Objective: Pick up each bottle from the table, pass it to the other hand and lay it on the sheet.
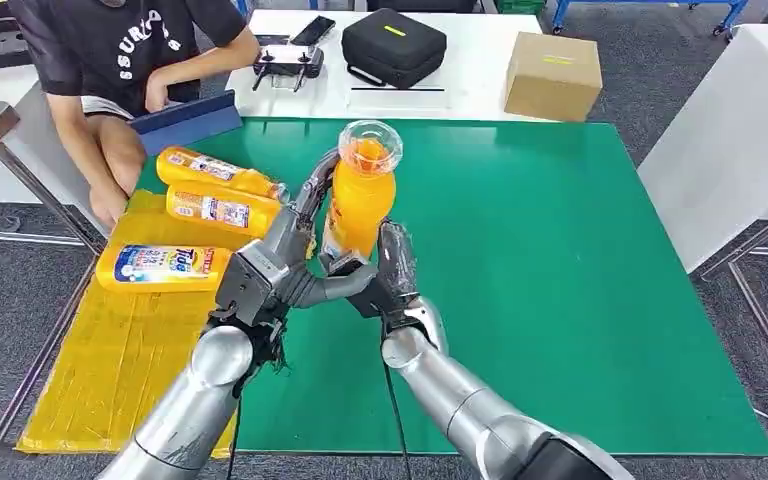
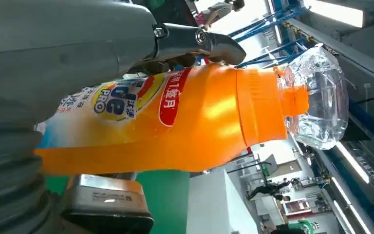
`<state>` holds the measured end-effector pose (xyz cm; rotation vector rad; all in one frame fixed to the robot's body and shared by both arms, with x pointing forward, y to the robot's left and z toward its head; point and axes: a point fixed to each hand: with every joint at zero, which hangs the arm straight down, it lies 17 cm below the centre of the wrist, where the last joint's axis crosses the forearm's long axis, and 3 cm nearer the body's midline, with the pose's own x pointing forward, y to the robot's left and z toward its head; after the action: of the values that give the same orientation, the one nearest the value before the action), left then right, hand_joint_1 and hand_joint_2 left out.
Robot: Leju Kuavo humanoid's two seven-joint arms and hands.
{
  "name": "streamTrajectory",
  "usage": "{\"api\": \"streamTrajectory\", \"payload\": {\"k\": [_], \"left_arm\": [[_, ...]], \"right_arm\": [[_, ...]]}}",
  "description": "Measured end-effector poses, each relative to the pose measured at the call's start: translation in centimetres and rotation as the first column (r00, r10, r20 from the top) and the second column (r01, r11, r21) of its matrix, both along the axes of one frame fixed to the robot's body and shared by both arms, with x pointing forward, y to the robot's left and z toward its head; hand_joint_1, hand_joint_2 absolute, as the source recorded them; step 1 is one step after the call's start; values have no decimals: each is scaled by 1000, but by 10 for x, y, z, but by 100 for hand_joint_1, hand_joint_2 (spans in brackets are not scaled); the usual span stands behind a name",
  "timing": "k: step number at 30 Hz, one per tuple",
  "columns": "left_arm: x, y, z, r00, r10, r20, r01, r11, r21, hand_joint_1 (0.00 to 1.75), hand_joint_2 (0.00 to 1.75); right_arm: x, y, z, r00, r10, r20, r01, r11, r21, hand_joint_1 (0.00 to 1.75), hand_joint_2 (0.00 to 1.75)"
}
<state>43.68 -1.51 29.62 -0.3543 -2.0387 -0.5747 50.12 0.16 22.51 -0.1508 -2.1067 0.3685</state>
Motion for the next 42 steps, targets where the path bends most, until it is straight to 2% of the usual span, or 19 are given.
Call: {"api": "streamTrajectory", "payload": {"k": [5, 9, 24, 38, 42], "left_arm": [[1, -2, 6, 1000, -1, 7, 1, 1000, -4, 0, 175], [4, 1, 7, 1000, 22, 8, -22, 1000, -2, 0, 175], [1, -7, 14, 1000, 17, 16, -16, 1000, -19, 0, 175], [-1, -2, 0, 999, 30, -15, -30, 999, -18, 0, 175], [6, 11, -16, 997, 65, -51, -65, 998, -3, 0, 175]], "right_arm": [[2, -10, 5, 1000, -26, 3, 26, 999, 31, 175, 175], [6, -17, 10, 998, -54, 21, 54, 999, -6, 175, 175], [4, -40, 27, 993, -114, 30, 111, 988, 105, 175, 175], [9, -65, 50, 984, -164, 67, 153, 977, 150, 175, 175], [9, -75, 65, 978, -182, 97, 164, 971, 176, 175, 175]]}}
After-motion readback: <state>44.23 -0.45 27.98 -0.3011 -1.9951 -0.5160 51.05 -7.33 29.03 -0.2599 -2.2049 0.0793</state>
